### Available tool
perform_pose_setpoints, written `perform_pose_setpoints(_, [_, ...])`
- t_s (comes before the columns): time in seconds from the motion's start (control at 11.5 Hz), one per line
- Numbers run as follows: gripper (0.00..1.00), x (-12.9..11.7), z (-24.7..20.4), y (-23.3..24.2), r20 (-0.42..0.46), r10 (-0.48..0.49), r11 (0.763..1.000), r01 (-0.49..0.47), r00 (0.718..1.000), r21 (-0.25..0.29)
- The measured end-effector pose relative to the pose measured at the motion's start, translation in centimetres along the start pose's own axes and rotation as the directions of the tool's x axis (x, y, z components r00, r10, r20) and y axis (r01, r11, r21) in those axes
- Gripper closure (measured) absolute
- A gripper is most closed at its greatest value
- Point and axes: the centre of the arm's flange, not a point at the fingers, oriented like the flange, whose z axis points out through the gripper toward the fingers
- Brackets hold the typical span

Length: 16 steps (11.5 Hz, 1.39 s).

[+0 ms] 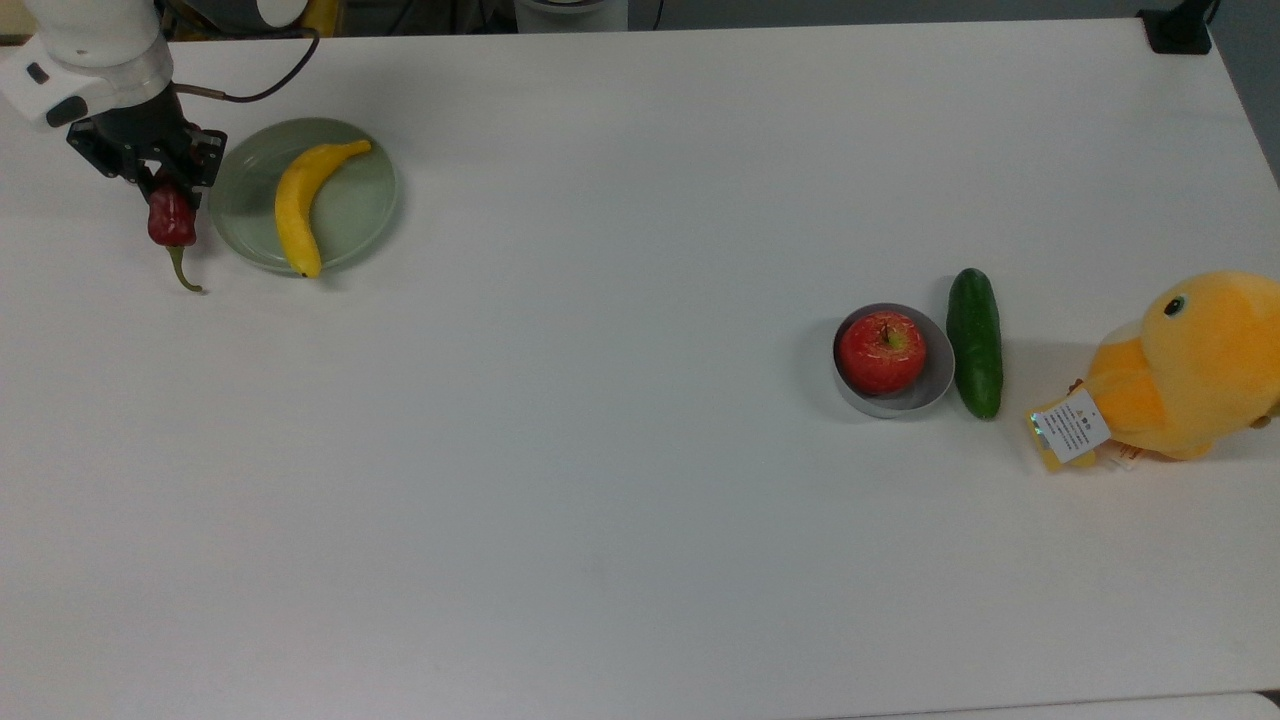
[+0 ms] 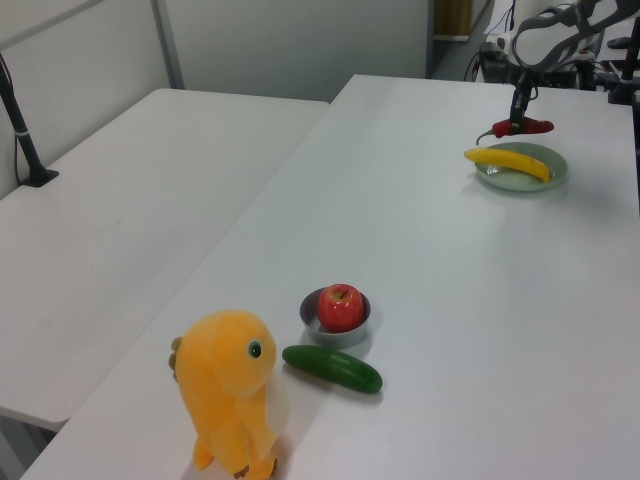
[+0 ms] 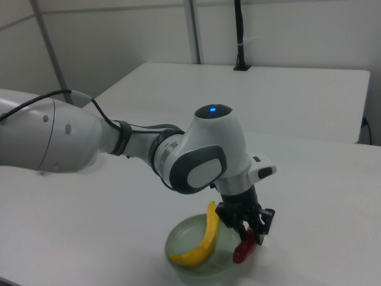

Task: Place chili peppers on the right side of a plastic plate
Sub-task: 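Lower the pepper beside the plate rim and open the gripper, then raise the open gripper up and away from the pepper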

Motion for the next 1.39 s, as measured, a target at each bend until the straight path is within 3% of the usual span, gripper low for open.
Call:
perform_pose_setpoints(0.09, [0.58, -0.1, 0.2, 0.1, 0.003, -0.002, 1.0, 0.002, 1.0, 0.001])
perform_pose_setpoints(0.44, [0.04, -0.1, 0.6, 0.0, 0.011, -0.007, 1.0, 0.007, 1.0, 0.005])
perform_pose_setpoints(0.61, [0.0, 0.1, 0.5, -0.4, 0.012, 0.001, 1.0, -0.001, 1.0, 0.009])
perform_pose_setpoints(0.78, [0.0, 1.8, -1.9, -2.2, -0.02, 0.111, 0.994, -0.11, 0.994, 0.023])
perform_pose_setpoints(1.13, [0.0, 8.9, -13.4, -16.2, -0.086, 0.267, 0.96, -0.257, 0.96, 0.113])
perform_pose_setpoints(1.39, [0.0, 9.7, -19.0, -24.3, -0.118, 0.308, 0.945, -0.289, 0.944, 0.155])
